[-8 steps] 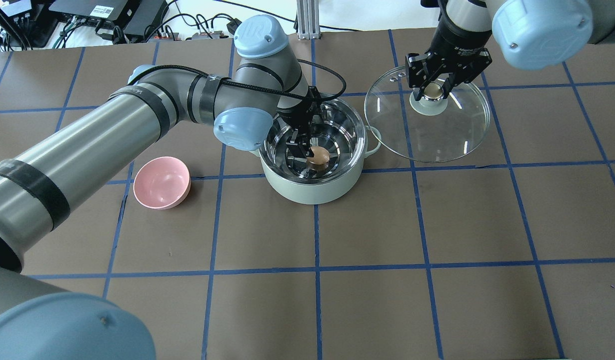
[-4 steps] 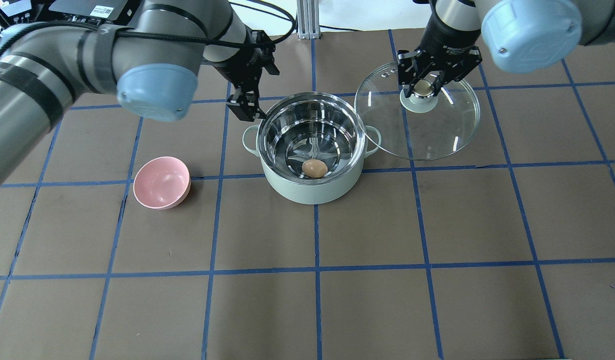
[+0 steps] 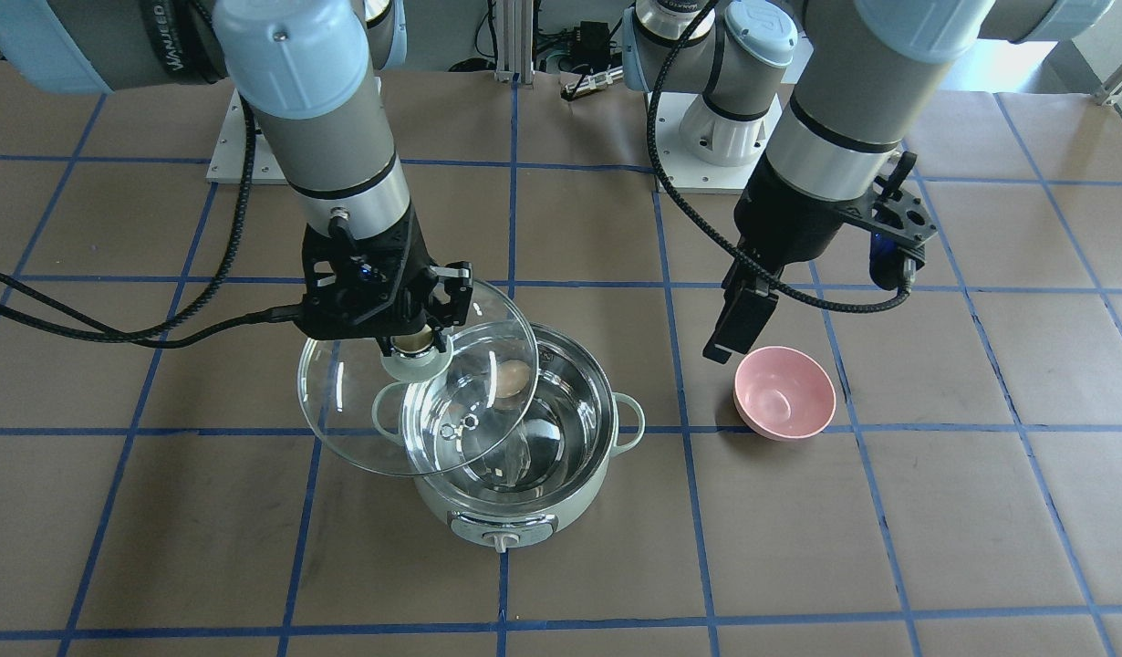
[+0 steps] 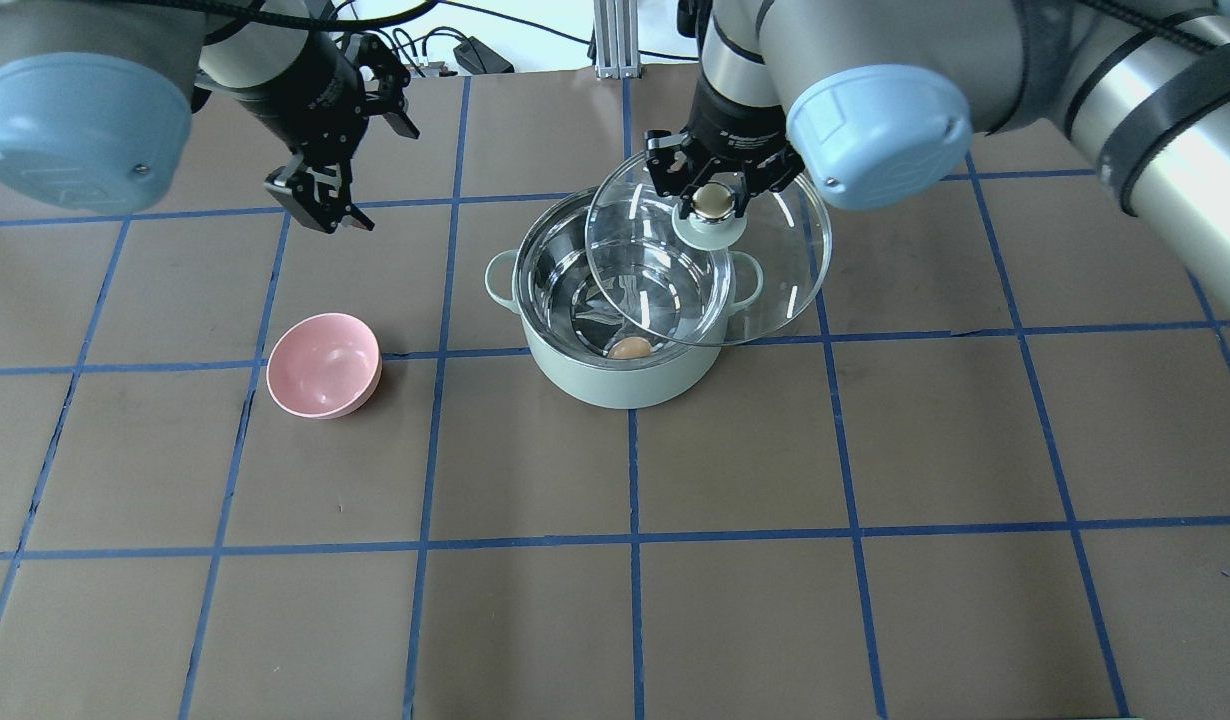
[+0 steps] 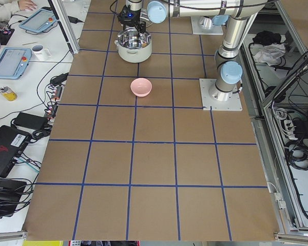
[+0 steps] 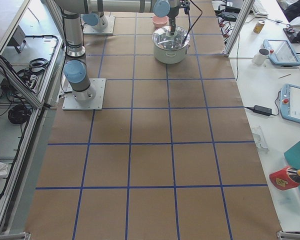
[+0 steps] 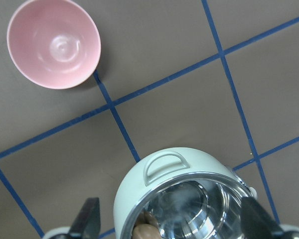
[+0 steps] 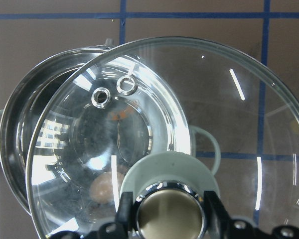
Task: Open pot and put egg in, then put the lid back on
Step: 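Lower the glass lid onto the pot with the right gripper while the left arm withdraws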
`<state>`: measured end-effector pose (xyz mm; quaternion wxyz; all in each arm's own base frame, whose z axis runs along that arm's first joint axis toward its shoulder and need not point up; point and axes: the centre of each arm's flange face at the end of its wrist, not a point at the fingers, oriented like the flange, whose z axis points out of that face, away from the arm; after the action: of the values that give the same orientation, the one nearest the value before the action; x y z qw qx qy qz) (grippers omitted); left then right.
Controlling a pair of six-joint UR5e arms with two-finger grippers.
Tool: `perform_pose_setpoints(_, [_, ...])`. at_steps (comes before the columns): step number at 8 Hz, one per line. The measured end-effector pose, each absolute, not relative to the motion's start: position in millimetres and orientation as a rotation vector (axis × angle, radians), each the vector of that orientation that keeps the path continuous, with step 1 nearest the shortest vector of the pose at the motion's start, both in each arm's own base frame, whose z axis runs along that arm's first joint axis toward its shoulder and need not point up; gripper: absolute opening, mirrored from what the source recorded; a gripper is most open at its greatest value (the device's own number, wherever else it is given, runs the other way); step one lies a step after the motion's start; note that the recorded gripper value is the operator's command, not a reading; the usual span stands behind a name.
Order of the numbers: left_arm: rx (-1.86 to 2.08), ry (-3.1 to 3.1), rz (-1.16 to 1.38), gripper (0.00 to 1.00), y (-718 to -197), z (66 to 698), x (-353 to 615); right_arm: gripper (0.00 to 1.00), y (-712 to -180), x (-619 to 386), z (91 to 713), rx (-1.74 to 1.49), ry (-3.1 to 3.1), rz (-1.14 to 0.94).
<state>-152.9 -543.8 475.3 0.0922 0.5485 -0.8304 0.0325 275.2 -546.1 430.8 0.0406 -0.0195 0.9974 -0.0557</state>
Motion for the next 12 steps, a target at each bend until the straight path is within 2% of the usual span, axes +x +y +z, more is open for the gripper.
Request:
perform_pose_setpoints(5, [1.403,-2.764,0.297,1.0,-524.1,515.1,-70.3,0.0,-548.6,333.9,399.9,-0.028,3.038,-0.179])
perform_pose_setpoints(8, [1.291,-2.883,0.349,1.0,-518.1,523.1,-57.5,0.0,-555.7,345.3,380.5,-0.033,3.043,-0.148])
perform_pose_setpoints(12, [0.887,-3.059,0.338,1.0,-517.6,521.5,-56.7,0.0,-556.2,350.8,367.8,-0.043,3.05,-0.119])
